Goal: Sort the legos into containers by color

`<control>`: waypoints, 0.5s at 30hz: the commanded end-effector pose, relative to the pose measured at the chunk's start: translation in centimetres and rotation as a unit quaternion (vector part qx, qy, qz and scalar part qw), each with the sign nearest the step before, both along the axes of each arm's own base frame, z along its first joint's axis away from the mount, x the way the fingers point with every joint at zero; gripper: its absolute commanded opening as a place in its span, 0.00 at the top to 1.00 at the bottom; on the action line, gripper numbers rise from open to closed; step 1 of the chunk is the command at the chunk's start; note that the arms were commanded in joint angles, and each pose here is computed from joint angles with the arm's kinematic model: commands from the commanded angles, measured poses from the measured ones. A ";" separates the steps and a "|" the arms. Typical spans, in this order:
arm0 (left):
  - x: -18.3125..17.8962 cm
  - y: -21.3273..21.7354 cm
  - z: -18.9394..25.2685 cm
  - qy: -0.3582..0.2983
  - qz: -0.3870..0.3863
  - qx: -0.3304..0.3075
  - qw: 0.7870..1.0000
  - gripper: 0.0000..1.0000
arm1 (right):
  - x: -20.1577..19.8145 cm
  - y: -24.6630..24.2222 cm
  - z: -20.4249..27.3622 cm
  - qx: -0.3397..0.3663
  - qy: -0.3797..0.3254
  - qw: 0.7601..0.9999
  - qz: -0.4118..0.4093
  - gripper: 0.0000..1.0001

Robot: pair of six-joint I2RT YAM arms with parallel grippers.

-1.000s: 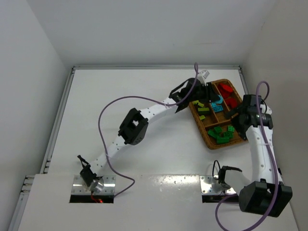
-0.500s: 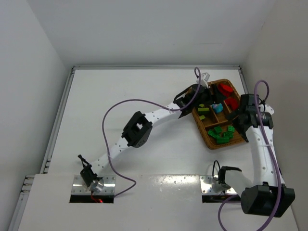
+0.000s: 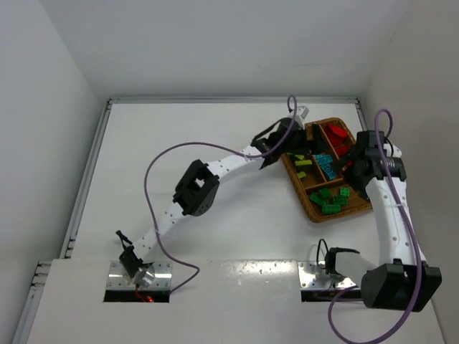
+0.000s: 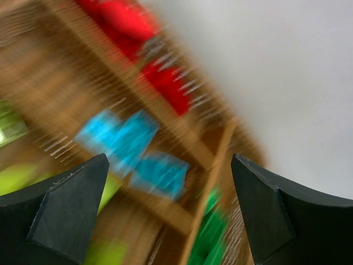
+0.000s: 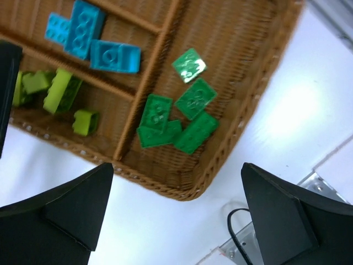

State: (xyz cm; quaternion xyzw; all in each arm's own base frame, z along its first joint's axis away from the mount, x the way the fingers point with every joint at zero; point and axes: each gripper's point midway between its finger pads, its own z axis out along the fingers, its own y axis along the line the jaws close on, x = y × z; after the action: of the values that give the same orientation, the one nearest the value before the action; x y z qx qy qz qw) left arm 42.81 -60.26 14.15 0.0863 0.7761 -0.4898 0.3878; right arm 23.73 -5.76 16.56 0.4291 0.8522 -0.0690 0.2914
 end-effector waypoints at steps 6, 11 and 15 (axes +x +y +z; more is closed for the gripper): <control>6.4 24.1 13.2 -0.065 0.143 0.134 0.978 0.00 | 3.1 2.8 0.6 0.027 -0.014 0.992 0.120 0.00; 3.1 35.3 9.5 -0.022 0.213 0.204 0.955 0.00 | 3.6 3.6 0.0 0.007 -0.013 0.987 0.159 0.00; 1.1 42.1 7.7 0.007 0.257 0.223 0.940 0.00 | 3.8 2.7 0.8 -0.019 -0.022 0.988 0.149 0.00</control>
State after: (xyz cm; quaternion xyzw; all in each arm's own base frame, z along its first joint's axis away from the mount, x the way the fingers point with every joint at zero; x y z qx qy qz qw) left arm 46.18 -20.30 25.75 -0.0446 0.8320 -0.2249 0.5052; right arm 26.68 -2.29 16.21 0.3041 0.9062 -0.0154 0.2935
